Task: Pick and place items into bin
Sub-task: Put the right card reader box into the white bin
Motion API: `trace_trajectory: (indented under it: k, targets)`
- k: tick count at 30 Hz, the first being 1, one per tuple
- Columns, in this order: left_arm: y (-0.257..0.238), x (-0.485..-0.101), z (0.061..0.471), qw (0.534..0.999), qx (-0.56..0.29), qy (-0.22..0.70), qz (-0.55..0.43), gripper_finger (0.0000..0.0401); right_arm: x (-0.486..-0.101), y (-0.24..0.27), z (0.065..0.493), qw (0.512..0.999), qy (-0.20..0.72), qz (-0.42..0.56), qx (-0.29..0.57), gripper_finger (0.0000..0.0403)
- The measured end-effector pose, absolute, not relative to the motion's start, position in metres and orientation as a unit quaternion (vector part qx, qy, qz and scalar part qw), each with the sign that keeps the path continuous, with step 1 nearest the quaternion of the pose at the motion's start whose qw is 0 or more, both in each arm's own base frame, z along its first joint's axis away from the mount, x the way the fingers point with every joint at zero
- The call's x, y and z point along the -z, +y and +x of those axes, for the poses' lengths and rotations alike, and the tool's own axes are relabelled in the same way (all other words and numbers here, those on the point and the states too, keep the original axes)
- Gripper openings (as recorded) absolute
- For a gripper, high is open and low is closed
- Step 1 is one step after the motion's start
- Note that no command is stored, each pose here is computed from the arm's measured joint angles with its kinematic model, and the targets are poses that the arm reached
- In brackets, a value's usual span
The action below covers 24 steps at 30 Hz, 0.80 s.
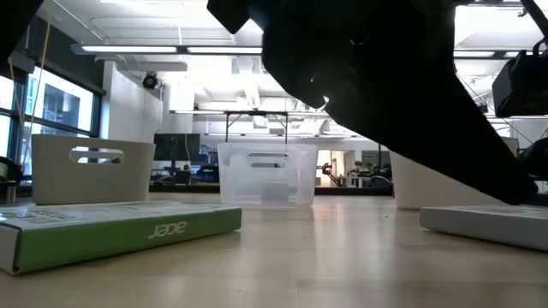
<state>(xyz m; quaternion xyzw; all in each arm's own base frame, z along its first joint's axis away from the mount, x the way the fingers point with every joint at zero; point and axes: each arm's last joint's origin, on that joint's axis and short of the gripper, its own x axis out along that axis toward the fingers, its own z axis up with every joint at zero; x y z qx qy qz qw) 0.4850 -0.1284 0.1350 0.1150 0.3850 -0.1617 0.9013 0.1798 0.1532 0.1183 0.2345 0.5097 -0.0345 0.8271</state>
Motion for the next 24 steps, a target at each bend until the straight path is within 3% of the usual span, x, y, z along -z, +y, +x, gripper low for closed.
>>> trace_trajectory:
  k: [16,24]
  targets:
    - [-0.1276,-0.1386,0.4889,0.917,0.097,0.363,0.138,0.0232,-0.119,0.1546,0.1809,0.827,0.503,0.249,0.034,0.0012]
    - [-0.1254,-0.1389,0.4901,0.928,0.033,0.361,0.089,0.0232,-0.1217,0.157,0.1844,0.836,0.483,0.26,0.024,0.0012]
